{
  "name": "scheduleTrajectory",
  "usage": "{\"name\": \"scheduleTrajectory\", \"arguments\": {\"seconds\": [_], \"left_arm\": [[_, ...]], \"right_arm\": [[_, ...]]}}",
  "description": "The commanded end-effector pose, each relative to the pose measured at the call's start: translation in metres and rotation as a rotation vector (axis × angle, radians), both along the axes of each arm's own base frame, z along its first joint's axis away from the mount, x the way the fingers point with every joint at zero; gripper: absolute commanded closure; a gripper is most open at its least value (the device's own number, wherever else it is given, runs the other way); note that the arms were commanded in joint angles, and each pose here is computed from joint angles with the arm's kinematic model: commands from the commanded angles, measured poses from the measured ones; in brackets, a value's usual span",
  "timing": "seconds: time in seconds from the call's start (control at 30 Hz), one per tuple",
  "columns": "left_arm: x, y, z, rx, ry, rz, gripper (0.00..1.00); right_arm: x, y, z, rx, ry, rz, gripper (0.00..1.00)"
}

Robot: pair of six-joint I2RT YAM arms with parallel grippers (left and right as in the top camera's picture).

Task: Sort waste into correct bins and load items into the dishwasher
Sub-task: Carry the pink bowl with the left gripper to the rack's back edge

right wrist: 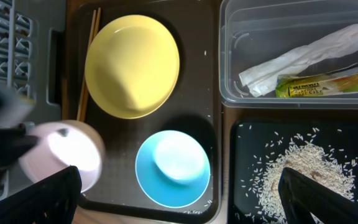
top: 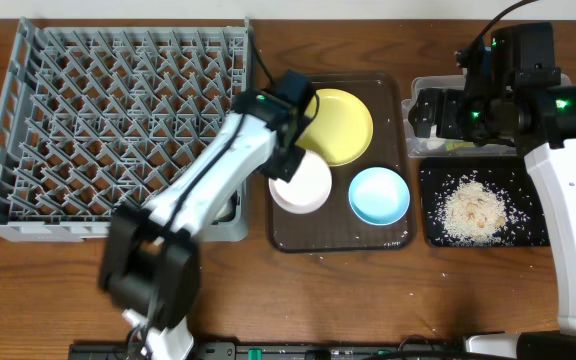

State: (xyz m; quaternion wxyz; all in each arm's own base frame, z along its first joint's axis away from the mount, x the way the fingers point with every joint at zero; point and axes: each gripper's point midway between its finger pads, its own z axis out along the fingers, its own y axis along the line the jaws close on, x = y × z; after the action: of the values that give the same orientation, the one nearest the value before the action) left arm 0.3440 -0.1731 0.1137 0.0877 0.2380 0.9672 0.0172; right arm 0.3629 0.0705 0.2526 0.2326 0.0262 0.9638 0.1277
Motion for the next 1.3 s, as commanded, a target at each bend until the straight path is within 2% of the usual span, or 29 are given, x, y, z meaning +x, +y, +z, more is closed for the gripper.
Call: {"name": "scheduleTrajectory", "arguments": {"seconds": [0.0, 0.17, 0.3, 0.47, 0.6, 0.77, 0.9, 1.07, 1.27], "left_arm": [[0.017, 0.013, 0.059, -0.001, -0.203, 0.057, 0.93], [0.039, 0.045, 0.121, 0.095, -0.485, 0.149, 0.93], [0.064, 0.08, 0.164, 0.269, -0.718, 0.268, 0.92], [0.094, 0.108, 0.186, 0.406, -0.869, 0.357, 0.93], [0.118, 0.142, 0.195, 0.506, -0.969, 0.511, 0.92], [0.15, 0.165, 0.178, 0.612, -0.992, 0.546, 0.93], [0.168, 0.175, 0.168, 0.727, -1.052, 0.64, 0.93], [0.197, 0.166, 0.138, 0.808, -1.06, 0.581, 0.93], [0.215, 0.16, 0.105, 0.878, -1.035, 0.504, 0.93]], "right_arm": [[0.002, -0.001, 0.003, -0.006, -0.009, 0.001, 0.01], [0.002, -0.001, 0.003, -0.006, -0.009, 0.001, 0.01], [0.002, -0.001, 0.003, -0.006, -0.009, 0.001, 0.01], [0.002, -0.001, 0.003, -0.006, -0.009, 0.001, 0.01], [0.002, -0.001, 0.003, -0.006, -0.009, 0.001, 0.01], [0.002, -0.001, 0.003, -0.006, -0.009, 0.001, 0.01], [0.002, -0.001, 0.003, -0.006, -0.009, 0.001, 0.01], [0.002, -0.001, 0.003, -0.006, -0.009, 0.001, 0.01], [0.002, -0.001, 0.003, -0.006, -0.009, 0.001, 0.01]]}}
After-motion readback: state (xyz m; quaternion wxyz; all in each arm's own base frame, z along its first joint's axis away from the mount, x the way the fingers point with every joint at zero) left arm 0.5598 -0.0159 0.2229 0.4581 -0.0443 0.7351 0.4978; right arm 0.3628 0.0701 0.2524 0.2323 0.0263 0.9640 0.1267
